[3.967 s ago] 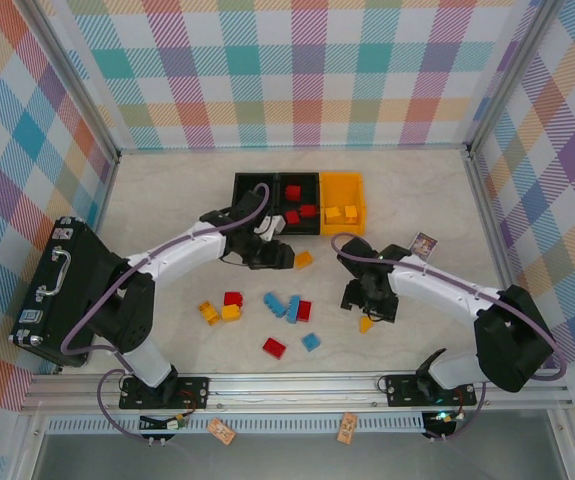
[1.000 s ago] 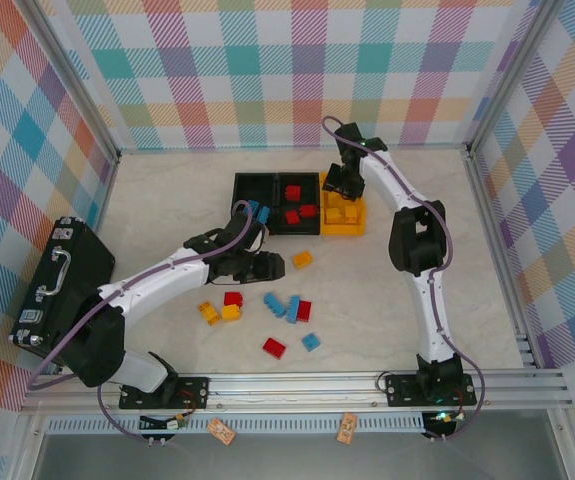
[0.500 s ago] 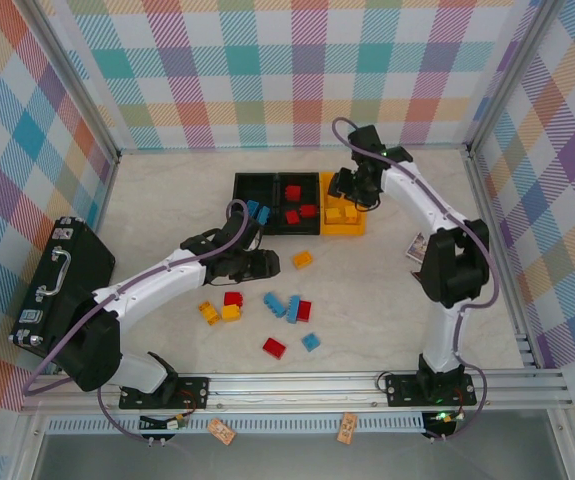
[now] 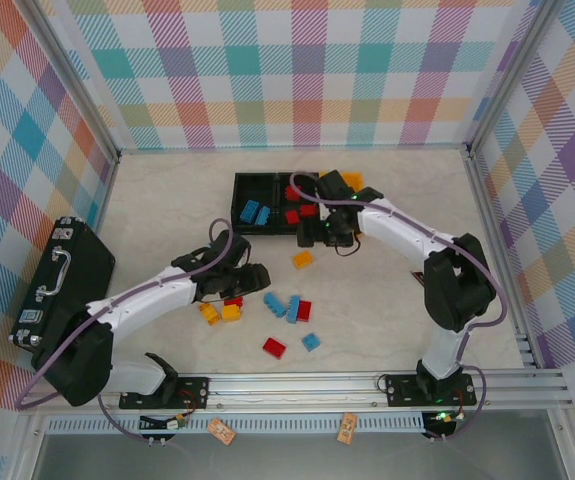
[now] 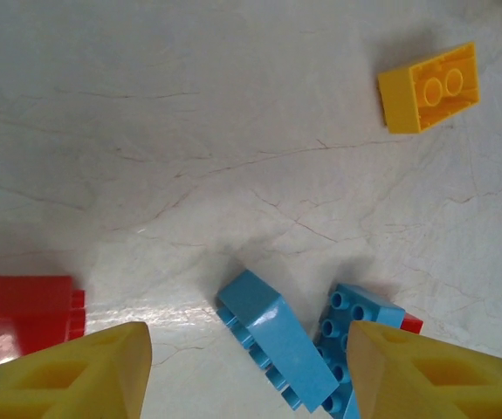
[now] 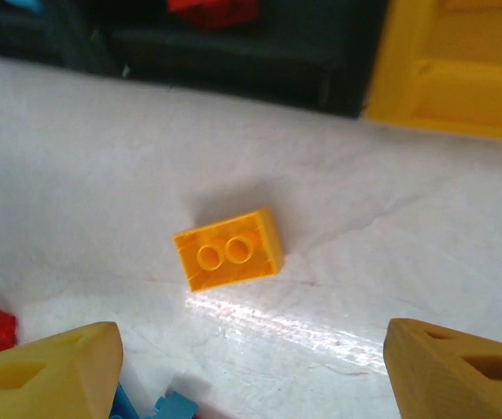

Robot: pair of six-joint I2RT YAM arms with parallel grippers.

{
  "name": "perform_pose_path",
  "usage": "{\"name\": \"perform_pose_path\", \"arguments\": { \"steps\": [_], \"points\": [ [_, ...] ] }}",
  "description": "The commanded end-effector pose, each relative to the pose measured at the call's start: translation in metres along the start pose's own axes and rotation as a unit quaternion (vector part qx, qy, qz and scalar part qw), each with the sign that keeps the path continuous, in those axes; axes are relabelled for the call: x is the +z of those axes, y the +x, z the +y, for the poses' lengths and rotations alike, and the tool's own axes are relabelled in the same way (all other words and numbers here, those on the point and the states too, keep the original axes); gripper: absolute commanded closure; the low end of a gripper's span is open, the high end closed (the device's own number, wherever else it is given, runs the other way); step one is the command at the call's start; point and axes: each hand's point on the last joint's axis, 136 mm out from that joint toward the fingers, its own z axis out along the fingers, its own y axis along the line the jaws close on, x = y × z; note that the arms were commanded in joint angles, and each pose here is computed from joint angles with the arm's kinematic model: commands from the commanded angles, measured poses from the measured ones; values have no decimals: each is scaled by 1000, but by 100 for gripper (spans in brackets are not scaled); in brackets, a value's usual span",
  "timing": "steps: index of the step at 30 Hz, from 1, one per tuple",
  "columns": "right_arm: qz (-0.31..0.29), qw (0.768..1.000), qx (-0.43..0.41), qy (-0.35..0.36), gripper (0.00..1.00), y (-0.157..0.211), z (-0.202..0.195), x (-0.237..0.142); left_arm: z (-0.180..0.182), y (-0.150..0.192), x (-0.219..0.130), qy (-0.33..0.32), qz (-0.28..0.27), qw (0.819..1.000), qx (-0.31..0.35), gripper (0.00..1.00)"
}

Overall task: Sort the legos into containers by color
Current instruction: Pick up the lego from the center of the table.

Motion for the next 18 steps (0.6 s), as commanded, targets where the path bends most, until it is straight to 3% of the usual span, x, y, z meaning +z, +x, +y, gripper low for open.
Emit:
{"name": "perform_pose_path", "arguments": {
  "steps": [1,8,18],
  "points": [
    [-12,999,-43,-2,20,2,12,5,3,-1,-6,22,-9,999,-34,38],
    [3,994,-107,19,13,10,21,38,15,-1,-11,17,-14,999,-42,37],
    [36,987,-143,68,15,11,16,73,23,2,-10,10,-12,999,-44,37]
  ]
}}
